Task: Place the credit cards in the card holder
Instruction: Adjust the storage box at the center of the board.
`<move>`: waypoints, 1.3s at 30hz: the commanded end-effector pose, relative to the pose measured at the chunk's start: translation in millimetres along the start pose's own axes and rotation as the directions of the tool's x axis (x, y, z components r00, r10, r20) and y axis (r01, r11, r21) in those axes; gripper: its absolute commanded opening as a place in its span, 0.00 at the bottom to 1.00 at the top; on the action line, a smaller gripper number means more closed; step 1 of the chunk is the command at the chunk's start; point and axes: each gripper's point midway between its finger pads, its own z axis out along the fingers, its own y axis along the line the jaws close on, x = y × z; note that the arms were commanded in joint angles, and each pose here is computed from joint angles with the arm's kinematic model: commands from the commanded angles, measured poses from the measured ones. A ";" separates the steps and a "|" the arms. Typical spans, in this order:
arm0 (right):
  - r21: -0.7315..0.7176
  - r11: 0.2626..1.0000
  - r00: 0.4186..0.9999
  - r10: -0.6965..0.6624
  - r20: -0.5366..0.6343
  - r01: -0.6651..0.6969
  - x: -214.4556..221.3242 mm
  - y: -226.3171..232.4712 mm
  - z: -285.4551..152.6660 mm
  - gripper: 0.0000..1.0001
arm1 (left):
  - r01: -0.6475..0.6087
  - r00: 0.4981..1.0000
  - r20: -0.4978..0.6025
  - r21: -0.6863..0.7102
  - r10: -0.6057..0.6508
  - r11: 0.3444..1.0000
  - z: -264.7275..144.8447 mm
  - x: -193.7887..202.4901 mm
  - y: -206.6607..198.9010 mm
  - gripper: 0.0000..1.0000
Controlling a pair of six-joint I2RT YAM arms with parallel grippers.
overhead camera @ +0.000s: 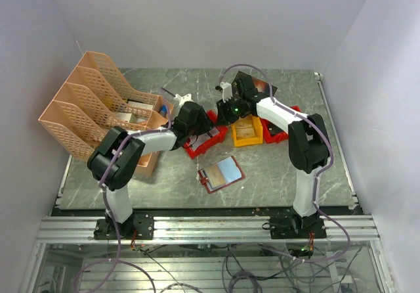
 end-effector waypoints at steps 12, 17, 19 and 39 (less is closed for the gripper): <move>-0.248 0.951 0.983 -0.181 0.040 0.185 -15.8 50.0 17.9 0.17 | -0.054 0.972 0.224 -0.077 0.070 0.996 -93.9 -21.7 -1.9 0.46; -0.242 0.959 0.989 -0.136 0.053 0.145 -20.2 45.2 28.9 0.16 | 0.117 0.959 0.266 -0.057 -0.098 0.991 -110.0 -9.5 9.9 0.47; -0.242 0.959 0.988 -0.140 0.058 0.150 -19.9 55.0 34.0 0.15 | 0.180 0.945 0.289 -0.068 -0.153 0.981 -111.1 -4.3 15.2 0.47; -0.253 0.961 0.993 -0.096 0.065 0.109 -13.4 63.3 29.6 0.15 | 0.400 0.888 0.386 -0.386 -0.248 0.831 -66.2 41.3 60.3 0.70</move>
